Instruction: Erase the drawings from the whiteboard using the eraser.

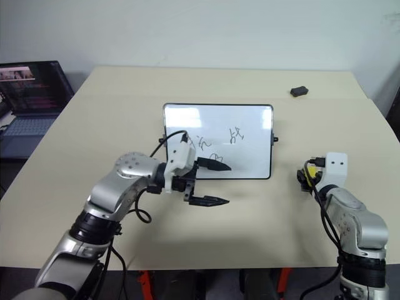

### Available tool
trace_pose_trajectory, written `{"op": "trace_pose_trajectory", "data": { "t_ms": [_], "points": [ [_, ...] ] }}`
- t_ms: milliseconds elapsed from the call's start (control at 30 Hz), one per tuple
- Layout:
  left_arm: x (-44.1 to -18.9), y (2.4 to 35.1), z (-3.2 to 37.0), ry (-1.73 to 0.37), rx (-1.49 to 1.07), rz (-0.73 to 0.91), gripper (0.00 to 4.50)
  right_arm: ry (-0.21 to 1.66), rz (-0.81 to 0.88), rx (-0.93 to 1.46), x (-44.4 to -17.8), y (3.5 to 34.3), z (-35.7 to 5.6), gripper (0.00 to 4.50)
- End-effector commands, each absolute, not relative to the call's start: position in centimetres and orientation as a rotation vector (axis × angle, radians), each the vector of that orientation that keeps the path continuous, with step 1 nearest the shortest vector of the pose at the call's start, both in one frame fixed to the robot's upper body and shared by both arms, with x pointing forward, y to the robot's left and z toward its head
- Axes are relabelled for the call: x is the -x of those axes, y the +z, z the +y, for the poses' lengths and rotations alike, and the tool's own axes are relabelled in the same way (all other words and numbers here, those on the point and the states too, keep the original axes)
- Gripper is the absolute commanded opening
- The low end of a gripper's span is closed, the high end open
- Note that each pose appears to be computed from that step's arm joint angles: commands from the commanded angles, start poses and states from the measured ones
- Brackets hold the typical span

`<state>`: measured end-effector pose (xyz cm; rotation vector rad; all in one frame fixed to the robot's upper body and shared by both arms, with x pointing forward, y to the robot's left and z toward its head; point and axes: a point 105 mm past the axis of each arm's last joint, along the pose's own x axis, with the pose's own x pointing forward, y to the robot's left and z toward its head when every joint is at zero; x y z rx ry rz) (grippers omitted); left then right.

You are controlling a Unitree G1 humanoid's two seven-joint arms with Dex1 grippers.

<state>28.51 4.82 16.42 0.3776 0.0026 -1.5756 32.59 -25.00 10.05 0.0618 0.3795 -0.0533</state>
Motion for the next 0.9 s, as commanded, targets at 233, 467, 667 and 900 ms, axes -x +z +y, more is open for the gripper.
{"op": "trace_pose_trajectory", "data": {
  "t_ms": [233, 467, 667, 900],
  "points": [
    [-28.0, 17.5, 4.7, -1.565, -0.395, -0.038, 4.50, -0.059, 0.303, -0.058, -33.4, 11.6, -25.3, 2.85],
    [-27.9, 17.4, 4.7, -1.555, -0.391, -0.026, 4.50, -0.056, 0.322, -0.048, -33.4, 11.0, -25.4, 1.09],
    [-28.1, 17.0, 5.3, -1.488, -0.369, 0.003, 4.50, -0.030, 0.311, -0.042, -33.2, 11.3, -24.8, 1.09],
    [-28.9, 17.2, 6.8, -1.243, -0.256, 0.000, 4.50, 0.065, 0.290, 0.001, -32.1, 11.6, -23.3, 1.09]
  ]
}}
